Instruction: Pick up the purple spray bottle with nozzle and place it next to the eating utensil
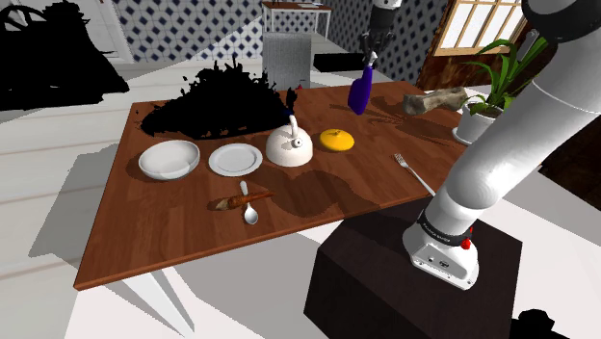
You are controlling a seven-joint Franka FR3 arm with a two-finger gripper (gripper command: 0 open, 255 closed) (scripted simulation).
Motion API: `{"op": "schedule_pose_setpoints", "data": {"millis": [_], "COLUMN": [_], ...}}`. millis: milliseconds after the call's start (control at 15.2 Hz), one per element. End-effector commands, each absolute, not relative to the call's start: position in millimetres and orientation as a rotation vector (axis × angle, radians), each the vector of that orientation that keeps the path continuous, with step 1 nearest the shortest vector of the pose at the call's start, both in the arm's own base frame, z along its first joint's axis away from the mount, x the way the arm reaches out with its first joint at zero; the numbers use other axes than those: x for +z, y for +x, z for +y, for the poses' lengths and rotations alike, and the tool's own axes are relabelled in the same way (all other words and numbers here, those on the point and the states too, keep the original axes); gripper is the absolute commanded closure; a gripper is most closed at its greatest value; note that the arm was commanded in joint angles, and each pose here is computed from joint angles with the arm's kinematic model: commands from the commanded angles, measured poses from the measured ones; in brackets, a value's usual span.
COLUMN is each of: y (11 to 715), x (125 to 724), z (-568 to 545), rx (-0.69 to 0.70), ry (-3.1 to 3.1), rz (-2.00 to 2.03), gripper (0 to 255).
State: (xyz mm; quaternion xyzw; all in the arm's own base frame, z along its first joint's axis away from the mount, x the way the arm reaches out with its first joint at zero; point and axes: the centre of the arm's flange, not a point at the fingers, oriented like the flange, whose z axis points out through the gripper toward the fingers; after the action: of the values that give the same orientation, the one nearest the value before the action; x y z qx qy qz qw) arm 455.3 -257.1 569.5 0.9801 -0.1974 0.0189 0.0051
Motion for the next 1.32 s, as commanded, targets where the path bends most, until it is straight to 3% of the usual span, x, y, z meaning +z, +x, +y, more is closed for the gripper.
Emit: {"op": "schedule_pose_setpoints", "data": {"millis": [0,1254], "y": [450,414], "x": [580,665], "z": [-233,0], "rx": [0.059,0.059], "ry": [3.068,3.068], "rz": [-0.620,-0.620], "gripper": [255,255]}}
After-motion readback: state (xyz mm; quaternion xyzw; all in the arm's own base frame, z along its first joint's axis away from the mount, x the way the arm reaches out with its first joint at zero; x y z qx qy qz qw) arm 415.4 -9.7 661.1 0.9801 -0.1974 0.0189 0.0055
